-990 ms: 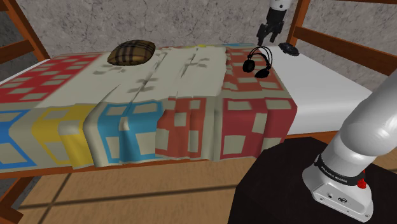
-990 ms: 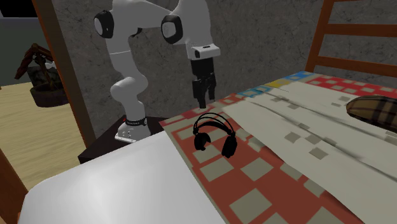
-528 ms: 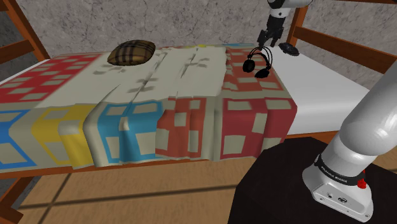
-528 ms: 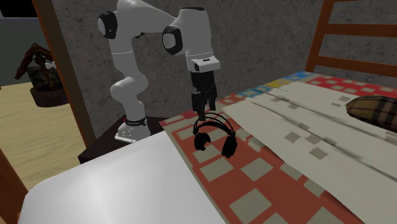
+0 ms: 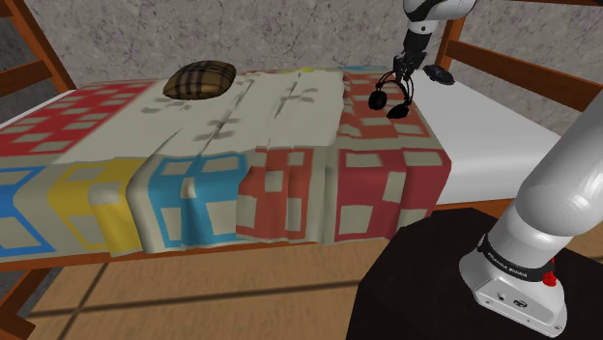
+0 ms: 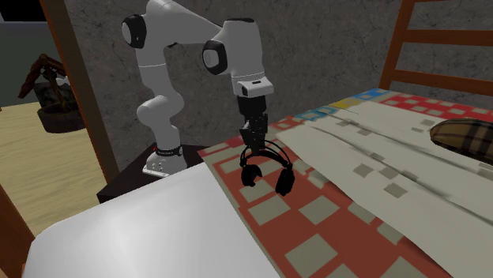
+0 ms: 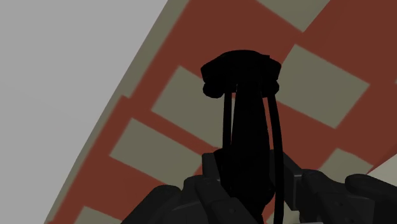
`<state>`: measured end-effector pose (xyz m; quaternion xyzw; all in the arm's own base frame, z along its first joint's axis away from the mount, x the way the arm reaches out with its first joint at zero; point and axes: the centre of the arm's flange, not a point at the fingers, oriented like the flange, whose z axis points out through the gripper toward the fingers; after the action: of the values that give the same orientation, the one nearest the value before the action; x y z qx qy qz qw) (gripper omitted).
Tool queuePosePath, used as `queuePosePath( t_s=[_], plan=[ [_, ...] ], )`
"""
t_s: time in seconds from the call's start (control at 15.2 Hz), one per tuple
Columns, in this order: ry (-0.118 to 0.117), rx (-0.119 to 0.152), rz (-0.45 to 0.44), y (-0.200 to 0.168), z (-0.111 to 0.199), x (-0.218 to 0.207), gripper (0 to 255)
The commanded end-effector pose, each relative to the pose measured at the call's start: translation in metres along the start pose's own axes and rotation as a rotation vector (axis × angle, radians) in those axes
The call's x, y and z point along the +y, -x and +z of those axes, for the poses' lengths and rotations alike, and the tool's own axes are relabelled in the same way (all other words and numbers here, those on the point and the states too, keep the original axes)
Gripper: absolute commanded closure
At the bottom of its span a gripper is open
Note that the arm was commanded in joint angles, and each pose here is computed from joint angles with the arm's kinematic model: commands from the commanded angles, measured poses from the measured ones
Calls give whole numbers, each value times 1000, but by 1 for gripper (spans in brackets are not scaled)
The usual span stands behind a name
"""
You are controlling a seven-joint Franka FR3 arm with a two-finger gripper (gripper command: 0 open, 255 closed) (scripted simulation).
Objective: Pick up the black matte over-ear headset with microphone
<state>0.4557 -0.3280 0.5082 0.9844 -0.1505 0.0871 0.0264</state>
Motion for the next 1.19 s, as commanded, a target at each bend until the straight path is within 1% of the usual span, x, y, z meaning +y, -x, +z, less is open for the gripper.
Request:
queuePosePath(
  t_s=[0.0,0.33,1.12],
  plan=[
    [0,0,0,0,0,0,255],
    [0,0,0,0,1,1,255],
    [0,0,0,-12,-62,3,255]
  ],
)
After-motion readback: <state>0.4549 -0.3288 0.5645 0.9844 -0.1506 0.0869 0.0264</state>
